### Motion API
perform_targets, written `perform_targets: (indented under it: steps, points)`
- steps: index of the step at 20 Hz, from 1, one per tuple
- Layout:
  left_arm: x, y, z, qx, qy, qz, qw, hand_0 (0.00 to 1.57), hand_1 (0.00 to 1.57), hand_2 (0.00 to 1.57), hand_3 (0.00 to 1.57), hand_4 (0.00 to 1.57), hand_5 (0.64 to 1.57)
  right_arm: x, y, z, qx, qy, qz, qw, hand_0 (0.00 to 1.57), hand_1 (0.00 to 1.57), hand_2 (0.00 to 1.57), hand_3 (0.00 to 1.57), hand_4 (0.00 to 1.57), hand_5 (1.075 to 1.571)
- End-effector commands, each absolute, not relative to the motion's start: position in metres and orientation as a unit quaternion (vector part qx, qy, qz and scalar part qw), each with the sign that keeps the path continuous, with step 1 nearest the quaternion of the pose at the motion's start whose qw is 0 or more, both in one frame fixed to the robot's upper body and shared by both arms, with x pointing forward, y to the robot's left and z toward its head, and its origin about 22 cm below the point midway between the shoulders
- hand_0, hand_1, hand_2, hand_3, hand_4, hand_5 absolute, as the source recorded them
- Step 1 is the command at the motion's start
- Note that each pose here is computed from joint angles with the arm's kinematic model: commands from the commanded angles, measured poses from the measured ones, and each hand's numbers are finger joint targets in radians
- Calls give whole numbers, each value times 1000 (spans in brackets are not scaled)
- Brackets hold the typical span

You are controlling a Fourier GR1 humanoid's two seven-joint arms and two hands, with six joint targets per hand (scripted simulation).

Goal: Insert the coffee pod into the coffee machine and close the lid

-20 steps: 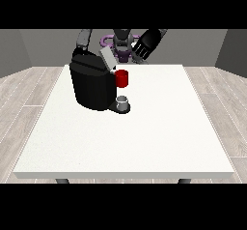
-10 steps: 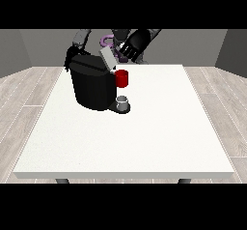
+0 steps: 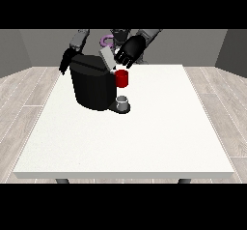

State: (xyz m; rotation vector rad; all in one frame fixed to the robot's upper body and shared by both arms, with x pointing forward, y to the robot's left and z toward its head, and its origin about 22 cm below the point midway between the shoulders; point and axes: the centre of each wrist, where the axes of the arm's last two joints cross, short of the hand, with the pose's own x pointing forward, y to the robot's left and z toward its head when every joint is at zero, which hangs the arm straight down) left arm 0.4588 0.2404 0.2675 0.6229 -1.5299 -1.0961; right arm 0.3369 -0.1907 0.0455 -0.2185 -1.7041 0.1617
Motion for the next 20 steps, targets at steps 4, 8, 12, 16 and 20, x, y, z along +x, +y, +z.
perform_targets:
  steps: [4,8,12,16,20]
  points:
    - [458,264,278,266,-655,-454,542,1248,1248,1286,1244,445,1571,347,-200,74,-105,-764,68,633,0,0,0,0,100,1571]
    - [462,239,269,247,-649,-477,539,1243,1243,1284,1230,423,1571,347,-191,57,-107,-756,42,645,0,0,0,0,0,1571]
    - [462,239,273,238,-646,-473,550,1193,1193,1234,1191,434,1571,337,-206,38,-113,-744,46,657,0,0,0,0,153,1571]
    - [460,229,298,259,-663,-472,520,1166,1166,1233,1193,421,1571,353,-212,54,-112,-759,50,640,0,0,0,0,36,1571]
    - [459,256,292,264,-664,-462,526,1227,1227,1258,1198,406,1571,347,-226,56,-103,-751,52,650,0,0,0,0,165,1571]
